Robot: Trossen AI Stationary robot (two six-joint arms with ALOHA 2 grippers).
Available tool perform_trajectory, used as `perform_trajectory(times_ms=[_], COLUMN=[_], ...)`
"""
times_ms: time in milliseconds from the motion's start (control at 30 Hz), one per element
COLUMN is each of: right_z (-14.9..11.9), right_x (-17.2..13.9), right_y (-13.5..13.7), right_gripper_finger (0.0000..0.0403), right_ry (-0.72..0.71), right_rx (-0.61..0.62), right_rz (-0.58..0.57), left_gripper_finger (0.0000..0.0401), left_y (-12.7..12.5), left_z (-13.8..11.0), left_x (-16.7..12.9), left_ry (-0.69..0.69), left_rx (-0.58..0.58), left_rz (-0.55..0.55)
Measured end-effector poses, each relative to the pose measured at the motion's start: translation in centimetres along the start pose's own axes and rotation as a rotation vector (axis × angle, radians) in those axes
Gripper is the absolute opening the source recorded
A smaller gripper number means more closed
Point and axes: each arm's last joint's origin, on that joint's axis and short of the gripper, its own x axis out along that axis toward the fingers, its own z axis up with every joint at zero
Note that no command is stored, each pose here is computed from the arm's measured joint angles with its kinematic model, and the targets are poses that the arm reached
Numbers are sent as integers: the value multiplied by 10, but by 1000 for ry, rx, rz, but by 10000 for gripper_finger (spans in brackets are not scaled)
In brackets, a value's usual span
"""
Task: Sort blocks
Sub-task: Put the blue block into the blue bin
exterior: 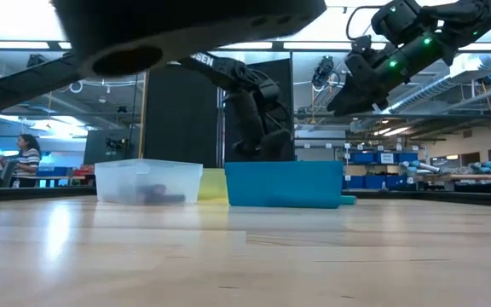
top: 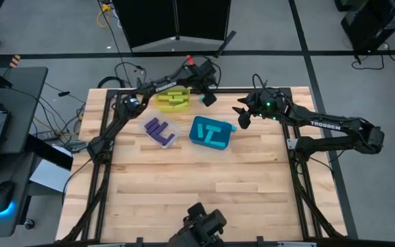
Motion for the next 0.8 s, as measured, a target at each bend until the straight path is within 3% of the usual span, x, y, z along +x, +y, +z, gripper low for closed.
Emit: perform_trajectory(times_ms=[267, 800], right_z=[6, 7], right_x=[0, 0], right_y=[1, 2], right_gripper_finger=[229, 229], right_ry=[-58, -75], right_rx=[4, 48], right_rz=[15, 32], left_gripper_finger=[310, 280], left_y=[3, 0], left_z=[2, 0], left_x=[5, 9], left_ry=[-30, -12], left_rx=[28, 228], left_rz=[-4, -5])
